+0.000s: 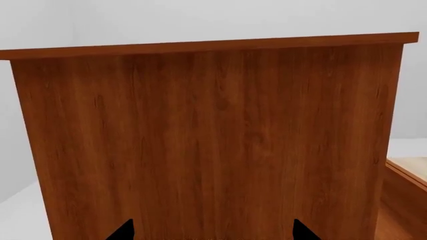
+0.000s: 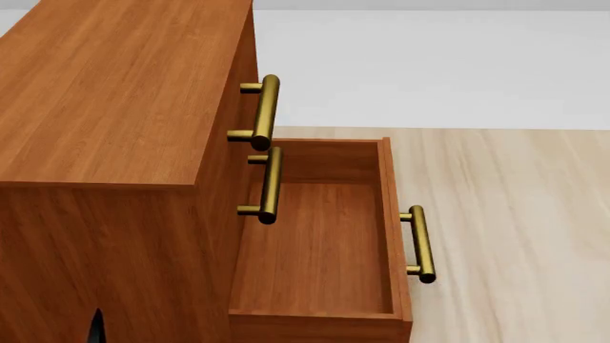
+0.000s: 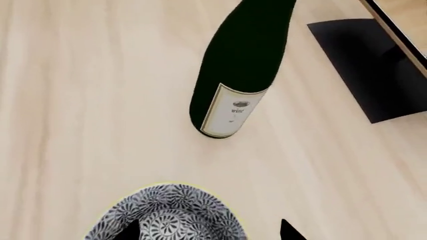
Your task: Put the bowl in the bottom drawer of the cabinet.
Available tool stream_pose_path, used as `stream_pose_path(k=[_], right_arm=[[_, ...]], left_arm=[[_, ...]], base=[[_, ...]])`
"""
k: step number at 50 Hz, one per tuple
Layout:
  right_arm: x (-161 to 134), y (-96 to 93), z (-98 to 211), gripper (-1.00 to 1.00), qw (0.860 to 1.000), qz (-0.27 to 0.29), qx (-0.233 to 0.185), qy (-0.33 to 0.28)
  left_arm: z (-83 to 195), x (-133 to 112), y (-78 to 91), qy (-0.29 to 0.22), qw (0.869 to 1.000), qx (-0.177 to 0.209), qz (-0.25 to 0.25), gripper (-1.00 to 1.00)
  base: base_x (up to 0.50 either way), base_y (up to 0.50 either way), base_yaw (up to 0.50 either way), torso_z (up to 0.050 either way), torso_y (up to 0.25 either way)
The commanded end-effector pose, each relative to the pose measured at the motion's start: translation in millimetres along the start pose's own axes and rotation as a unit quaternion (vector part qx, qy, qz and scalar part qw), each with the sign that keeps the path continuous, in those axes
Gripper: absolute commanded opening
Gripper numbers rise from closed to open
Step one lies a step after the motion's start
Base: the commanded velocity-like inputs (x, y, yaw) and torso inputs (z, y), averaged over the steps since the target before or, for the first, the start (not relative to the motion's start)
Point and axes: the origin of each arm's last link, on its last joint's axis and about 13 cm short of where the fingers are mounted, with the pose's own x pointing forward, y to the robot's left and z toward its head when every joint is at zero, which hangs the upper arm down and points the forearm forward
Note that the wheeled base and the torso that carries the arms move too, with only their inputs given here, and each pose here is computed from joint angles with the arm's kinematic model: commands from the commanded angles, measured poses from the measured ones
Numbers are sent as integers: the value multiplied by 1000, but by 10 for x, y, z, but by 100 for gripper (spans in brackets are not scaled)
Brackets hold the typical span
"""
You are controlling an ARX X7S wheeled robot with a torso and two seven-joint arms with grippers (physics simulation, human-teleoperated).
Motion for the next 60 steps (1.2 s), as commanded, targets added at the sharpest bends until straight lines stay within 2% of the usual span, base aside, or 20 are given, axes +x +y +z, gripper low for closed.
stream_pose_path(k=[1, 21, 39, 60], right_arm=[[124, -70, -55, 100, 1000, -13, 1, 25], [384, -60, -223, 100, 997, -21, -23, 66], [534, -71, -333, 100, 996, -24, -15, 85], [644, 11, -439, 100, 996, -7, -19, 90]], left_arm=[[-8, 6, -3, 1, 1000, 0, 0, 100], [-14, 16, -11, 2, 1000, 1, 1, 100], [-13, 33, -18, 2, 1000, 2, -1, 100], [-29, 40, -21, 3, 1000, 2, -1, 100]], base=[[0, 0, 0, 0, 0], [0, 0, 0, 0, 0], [0, 0, 0, 0, 0], [4, -1, 2, 0, 0]])
